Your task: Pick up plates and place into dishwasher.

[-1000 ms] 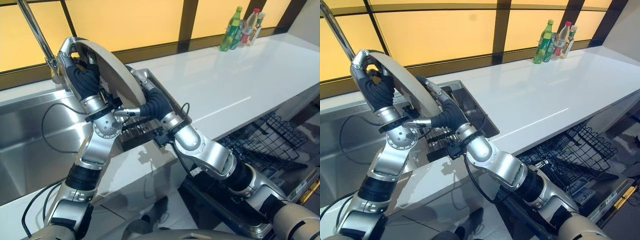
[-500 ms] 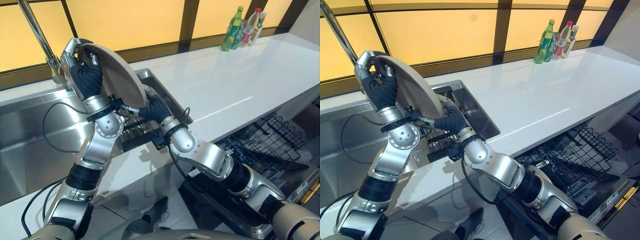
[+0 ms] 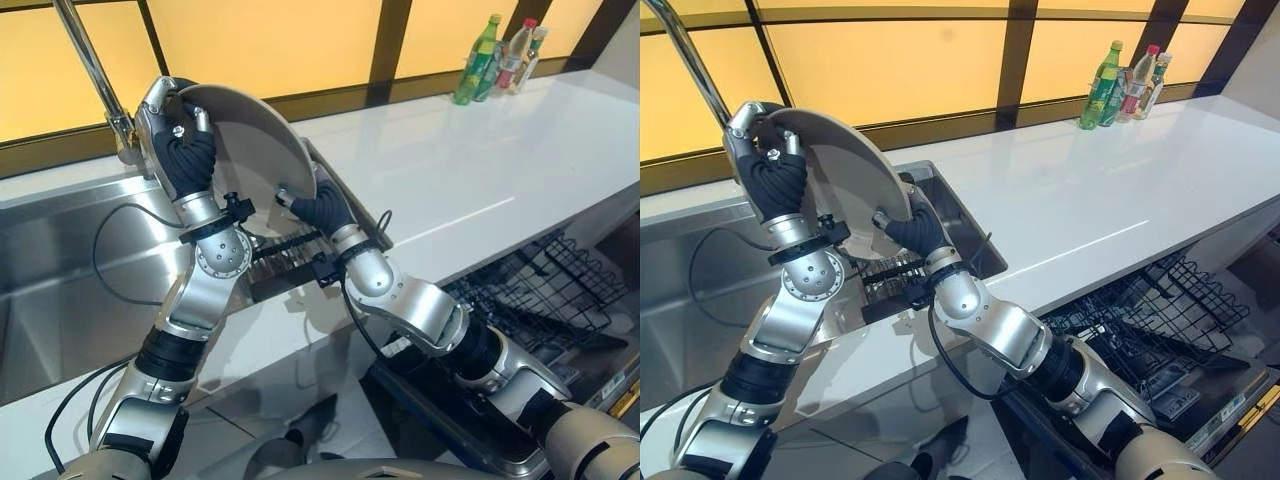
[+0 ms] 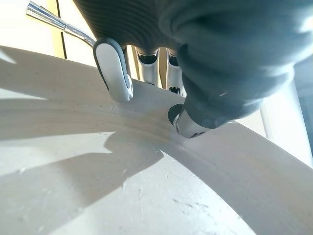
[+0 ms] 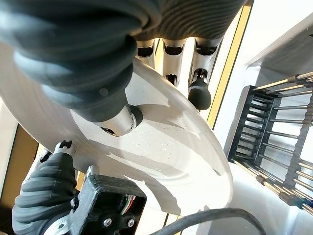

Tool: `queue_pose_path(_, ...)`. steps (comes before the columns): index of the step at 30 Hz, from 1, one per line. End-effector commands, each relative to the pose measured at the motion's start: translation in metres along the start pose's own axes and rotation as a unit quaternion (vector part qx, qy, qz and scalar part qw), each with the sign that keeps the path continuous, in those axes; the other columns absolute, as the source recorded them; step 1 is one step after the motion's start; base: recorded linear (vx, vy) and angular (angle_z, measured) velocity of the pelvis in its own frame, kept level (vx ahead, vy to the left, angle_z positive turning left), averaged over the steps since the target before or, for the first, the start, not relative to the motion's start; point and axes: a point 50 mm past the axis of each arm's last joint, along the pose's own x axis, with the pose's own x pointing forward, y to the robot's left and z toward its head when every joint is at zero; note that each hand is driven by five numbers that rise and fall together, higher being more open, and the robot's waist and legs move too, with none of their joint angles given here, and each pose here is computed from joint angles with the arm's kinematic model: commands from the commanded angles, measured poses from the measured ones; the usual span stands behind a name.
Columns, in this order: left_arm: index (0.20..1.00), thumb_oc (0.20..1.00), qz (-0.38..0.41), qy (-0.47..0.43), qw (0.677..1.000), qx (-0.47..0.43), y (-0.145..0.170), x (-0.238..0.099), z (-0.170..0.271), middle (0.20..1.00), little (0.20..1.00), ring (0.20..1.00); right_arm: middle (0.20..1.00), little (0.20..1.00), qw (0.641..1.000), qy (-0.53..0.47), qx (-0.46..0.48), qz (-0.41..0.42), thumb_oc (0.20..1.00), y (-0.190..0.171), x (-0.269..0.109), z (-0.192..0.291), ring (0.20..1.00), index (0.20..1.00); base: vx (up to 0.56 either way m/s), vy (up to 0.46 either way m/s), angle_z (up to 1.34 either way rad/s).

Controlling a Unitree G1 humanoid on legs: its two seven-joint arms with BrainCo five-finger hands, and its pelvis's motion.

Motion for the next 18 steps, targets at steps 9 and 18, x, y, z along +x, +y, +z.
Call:
queue_pose_path(9, 0.944, 0.944, -0.083, -0.017, 0.987, -0.138, -0.006, 0.007, 0.023, 0.944, 0.944, 0.944, 0.2, 0.2, 0.989, -0.127, -0.01, -0.077, 0.2, -0.043, -0.009, 0.041, 0.2, 0.2, 0.0, 0.0, 0.0)
queue_pose_path(18, 1.0, 1.0, 0.063, 0.004, 0.993, -0.102, 0.073, 0.02, -0.009, 1.0, 1.0, 1.0, 0.2, 0.2, 0.968, -0.133, -0.12, -0.175, 0.2, -0.113, -0.031, 0.027, 0.2, 0.2, 0.0, -0.008, -0.01)
